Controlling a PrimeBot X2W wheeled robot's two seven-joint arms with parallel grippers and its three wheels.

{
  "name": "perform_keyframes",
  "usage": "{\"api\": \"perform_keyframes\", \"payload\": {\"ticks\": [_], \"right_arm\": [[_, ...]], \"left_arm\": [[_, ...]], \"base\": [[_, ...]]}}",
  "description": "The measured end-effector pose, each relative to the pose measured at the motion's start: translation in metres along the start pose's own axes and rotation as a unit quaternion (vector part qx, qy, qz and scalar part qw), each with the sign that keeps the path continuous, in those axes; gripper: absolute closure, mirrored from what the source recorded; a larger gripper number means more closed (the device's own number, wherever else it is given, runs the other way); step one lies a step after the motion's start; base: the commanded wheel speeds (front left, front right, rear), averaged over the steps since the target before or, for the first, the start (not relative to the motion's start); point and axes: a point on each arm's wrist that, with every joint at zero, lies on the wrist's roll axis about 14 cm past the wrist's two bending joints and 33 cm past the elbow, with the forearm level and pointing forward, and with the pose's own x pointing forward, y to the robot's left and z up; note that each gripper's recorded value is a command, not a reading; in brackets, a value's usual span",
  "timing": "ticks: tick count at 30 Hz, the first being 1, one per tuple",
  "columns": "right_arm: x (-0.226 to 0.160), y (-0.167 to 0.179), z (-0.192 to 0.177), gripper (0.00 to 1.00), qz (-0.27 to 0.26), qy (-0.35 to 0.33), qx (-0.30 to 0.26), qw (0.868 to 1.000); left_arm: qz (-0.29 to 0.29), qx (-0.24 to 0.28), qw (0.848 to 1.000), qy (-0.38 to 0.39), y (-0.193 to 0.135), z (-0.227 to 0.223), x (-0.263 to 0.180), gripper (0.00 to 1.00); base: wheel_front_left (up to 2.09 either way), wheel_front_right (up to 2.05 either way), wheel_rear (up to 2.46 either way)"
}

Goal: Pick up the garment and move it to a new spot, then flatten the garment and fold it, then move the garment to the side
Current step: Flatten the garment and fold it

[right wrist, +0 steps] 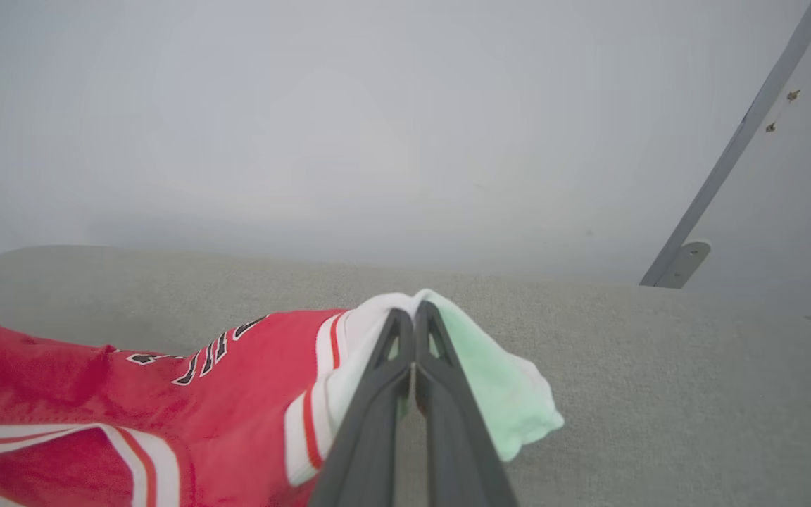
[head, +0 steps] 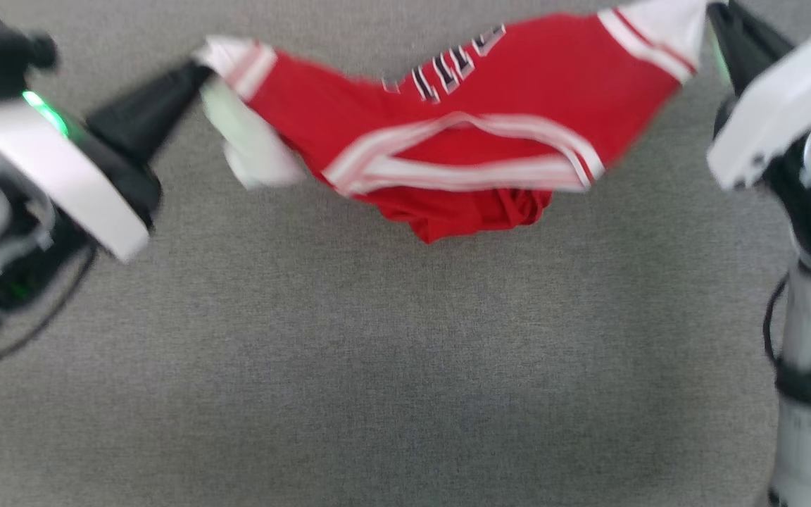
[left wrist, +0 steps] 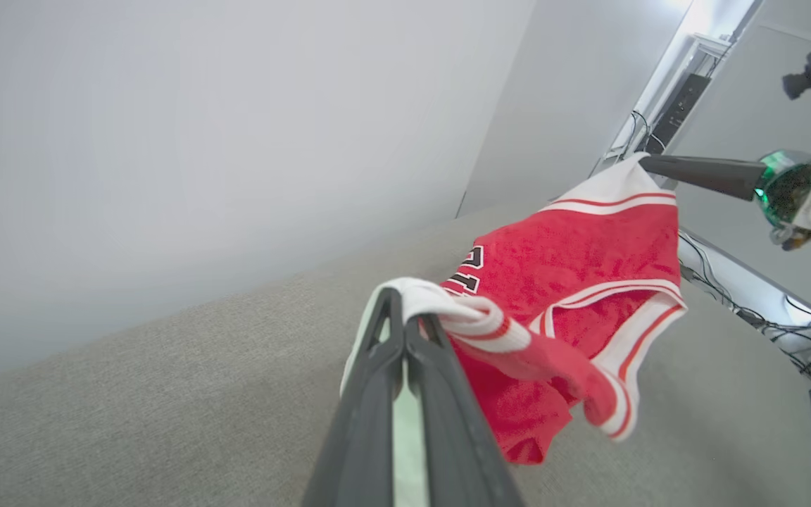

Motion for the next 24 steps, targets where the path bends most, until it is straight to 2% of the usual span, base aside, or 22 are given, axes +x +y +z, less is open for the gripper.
{"api": "perform_keyframes", "payload": {"ticks": [4, 9, 13, 17, 19, 22, 24], "right_arm": [[0.029, -0.011, 0.031, 1.0, -0.007, -0.051, 0.027, 0.998], [0.069, -0.02, 0.075, 1.0, -0.004, -0.116, 0.064, 0.991], [0.082, -0.026, 0.139, 1.0, -0.008, -0.219, 0.079, 0.972], [0.075, -0.026, 0.194, 1.0, -0.012, -0.303, 0.079, 0.95], [0.07, -0.023, 0.213, 1.0, -0.011, -0.329, 0.08, 0.941], [0.066, -0.018, 0.226, 1.0, -0.013, -0.349, 0.067, 0.935], [0.072, -0.018, 0.219, 1.0, -0.014, -0.334, 0.068, 0.94]], "left_arm": [[0.05, -0.033, 0.998, -0.037, 0.038, 0.022, 0.018, 1.0], [0.118, -0.059, 0.984, -0.123, 0.094, 0.075, 0.037, 1.0], [0.153, -0.071, 0.962, -0.214, 0.123, 0.135, 0.04, 1.0], [0.149, -0.059, 0.943, -0.292, 0.121, 0.199, 0.031, 1.0], [0.141, -0.048, 0.938, -0.313, 0.113, 0.219, 0.027, 1.0], [0.123, -0.047, 0.936, -0.327, 0.1, 0.232, 0.025, 1.0], [0.112, -0.062, 0.94, -0.318, 0.094, 0.226, 0.025, 1.0]], "base": [[0.0, 0.0, 0.0], [0.0, 0.0, 0.0], [0.0, 0.0, 0.0], [0.0, 0.0, 0.0], [0.0, 0.0, 0.0], [0.0, 0.0, 0.0], [0.0, 0.0, 0.0]]}}
